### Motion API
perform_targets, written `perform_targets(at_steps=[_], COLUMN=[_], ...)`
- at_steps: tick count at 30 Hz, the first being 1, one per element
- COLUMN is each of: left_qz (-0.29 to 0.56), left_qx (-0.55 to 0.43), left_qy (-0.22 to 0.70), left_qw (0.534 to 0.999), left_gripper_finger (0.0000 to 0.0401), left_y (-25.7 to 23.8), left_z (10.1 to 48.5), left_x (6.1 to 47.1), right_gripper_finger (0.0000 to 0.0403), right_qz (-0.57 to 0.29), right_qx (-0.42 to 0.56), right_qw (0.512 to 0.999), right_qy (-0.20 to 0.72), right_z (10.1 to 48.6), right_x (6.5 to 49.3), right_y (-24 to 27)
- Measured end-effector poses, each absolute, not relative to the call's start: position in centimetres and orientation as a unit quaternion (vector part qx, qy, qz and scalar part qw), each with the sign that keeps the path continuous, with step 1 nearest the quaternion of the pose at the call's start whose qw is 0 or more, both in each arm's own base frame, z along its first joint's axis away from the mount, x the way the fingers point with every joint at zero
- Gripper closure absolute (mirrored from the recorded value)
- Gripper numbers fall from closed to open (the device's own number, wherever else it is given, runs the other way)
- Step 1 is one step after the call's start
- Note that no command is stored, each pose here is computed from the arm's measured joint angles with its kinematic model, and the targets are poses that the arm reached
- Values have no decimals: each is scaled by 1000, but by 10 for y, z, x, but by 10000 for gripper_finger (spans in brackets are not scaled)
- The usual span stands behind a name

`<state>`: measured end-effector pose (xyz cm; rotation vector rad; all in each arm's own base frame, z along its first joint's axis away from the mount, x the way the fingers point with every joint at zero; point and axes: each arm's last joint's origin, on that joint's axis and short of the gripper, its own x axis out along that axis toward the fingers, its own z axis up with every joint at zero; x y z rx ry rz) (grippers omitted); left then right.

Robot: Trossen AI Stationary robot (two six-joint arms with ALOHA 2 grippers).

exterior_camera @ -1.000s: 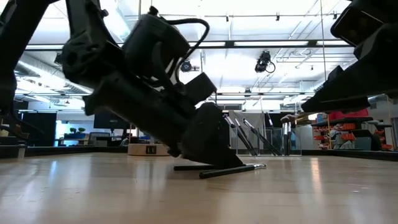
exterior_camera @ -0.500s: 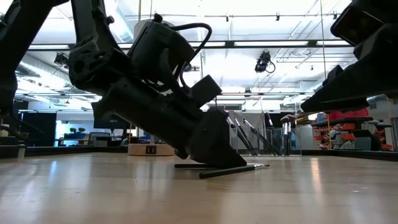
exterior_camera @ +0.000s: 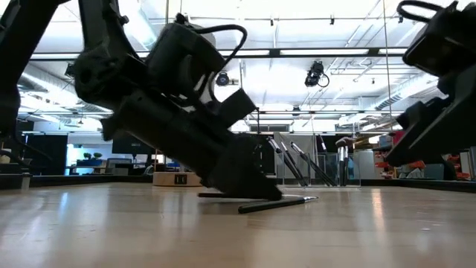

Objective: Sort items
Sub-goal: Put the eyeshadow brush into the transparent organizer

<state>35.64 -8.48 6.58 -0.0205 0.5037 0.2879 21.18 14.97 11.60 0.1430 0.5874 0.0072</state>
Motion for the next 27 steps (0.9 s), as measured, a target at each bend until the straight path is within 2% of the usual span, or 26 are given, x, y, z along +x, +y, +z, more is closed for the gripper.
perform_targets(at_steps=[8, 19, 27], left_qz=[159, 132, 56], left_qx=[-4, -41, -47], left_qy=[214, 125, 85], left_qw=[964, 982, 994], left_gripper_finger=[382, 377, 377], left_y=[-88, -104, -131], left_z=[90, 118, 143], left_x=[357, 368, 382], right_gripper_finger=[218, 218, 218], right_qz=[-92, -120, -108], right_qx=[63, 30, 4], right_qw=[962, 959, 984], right_qy=[248, 255, 142], right_z=[117, 102, 110], right_x=[213, 216, 230], right_y=[143, 140, 151])
